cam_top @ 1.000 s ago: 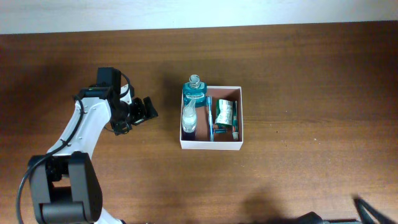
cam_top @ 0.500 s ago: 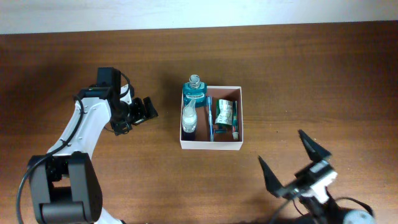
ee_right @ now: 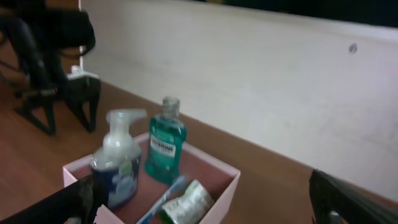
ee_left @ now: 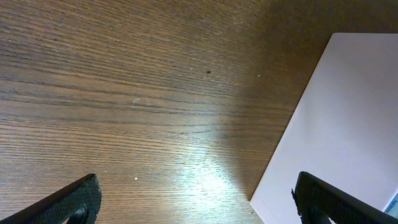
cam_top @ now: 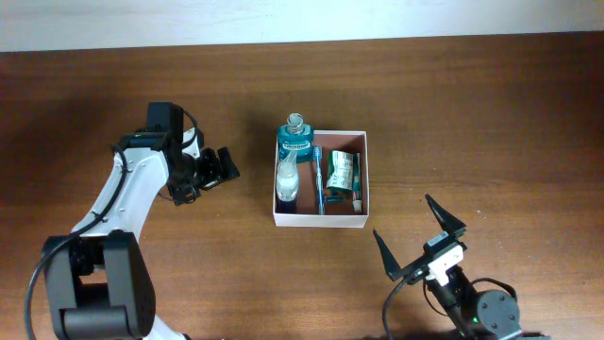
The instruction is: Pack container
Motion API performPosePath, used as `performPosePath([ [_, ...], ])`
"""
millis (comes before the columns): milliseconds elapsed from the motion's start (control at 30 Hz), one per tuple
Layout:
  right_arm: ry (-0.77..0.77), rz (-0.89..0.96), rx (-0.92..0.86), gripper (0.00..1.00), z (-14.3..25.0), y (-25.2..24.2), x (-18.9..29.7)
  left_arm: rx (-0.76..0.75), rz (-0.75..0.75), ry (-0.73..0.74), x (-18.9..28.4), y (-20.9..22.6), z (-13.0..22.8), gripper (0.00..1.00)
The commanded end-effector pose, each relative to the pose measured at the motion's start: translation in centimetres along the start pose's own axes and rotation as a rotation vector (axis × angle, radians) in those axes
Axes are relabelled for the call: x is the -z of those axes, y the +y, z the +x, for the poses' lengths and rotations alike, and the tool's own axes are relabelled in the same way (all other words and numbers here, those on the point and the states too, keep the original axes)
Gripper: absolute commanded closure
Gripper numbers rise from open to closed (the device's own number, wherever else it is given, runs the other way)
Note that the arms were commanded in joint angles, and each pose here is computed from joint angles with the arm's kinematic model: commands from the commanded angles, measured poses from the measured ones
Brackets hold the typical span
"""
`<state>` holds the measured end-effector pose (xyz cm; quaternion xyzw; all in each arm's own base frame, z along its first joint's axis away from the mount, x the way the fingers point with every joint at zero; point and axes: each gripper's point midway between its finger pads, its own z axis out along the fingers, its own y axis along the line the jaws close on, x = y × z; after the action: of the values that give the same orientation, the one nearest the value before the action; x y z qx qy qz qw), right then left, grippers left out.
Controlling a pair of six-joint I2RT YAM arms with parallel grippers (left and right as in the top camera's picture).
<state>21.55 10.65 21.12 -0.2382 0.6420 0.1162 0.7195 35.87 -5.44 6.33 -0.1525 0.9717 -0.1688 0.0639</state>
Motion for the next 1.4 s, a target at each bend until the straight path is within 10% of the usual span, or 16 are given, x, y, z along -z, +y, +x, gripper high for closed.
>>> performPosePath([
  [0, 0.011, 0.058, 0.006, 0.02, 0.7, -1.1, 0.0, 0.004, -0.004, 0.01, -0.3, 0.2, 0.1, 0.01],
  [1367, 0.184, 0.326, -0.022, 0.02, 6.6, -7.2, 1.8, 0.004, -0.004, 0.01, -0.3, 0.2, 0.1, 0.01],
])
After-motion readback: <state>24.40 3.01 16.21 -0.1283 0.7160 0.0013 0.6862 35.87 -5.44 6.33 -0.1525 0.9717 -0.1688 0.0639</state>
